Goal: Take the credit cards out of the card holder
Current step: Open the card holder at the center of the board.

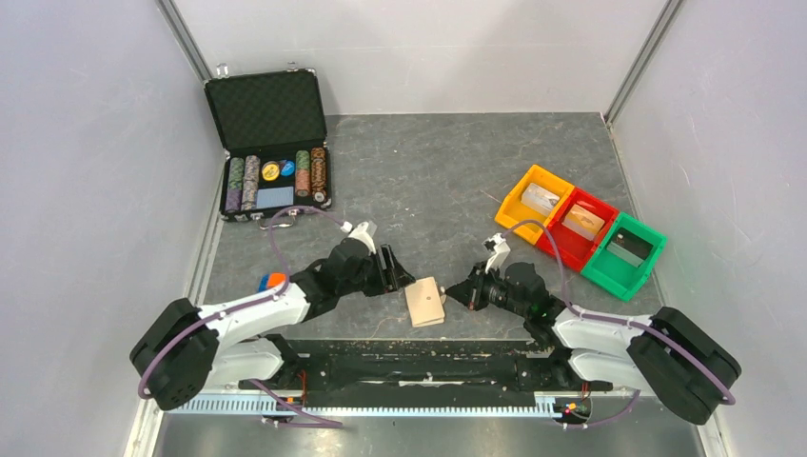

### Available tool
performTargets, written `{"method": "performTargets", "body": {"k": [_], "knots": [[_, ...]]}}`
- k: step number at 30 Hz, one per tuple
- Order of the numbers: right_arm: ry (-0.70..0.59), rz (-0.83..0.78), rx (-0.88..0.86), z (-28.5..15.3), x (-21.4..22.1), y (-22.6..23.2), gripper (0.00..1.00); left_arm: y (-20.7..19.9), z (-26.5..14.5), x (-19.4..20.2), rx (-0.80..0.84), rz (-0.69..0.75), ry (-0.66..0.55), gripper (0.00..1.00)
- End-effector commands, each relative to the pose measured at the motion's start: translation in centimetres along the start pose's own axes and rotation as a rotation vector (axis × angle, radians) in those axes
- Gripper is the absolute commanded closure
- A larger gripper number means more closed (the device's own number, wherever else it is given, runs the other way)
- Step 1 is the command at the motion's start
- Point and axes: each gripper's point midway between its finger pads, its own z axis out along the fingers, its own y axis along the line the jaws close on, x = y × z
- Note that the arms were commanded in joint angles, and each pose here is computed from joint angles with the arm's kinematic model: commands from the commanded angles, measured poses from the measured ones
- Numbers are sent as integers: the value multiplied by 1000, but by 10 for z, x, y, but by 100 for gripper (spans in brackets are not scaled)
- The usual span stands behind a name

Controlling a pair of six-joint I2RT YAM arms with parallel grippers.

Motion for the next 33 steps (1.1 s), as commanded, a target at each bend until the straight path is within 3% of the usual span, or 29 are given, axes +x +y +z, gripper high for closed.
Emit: {"method": "performTargets", "body": {"k": [1, 33], "knots": [[-49, -5, -57, -2, -16, 16, 100, 9, -13, -20, -133, 117, -34, 28], [-93, 35, -246, -8, -36, 60, 100, -24, 14, -14, -62, 166, 121, 20]]}}
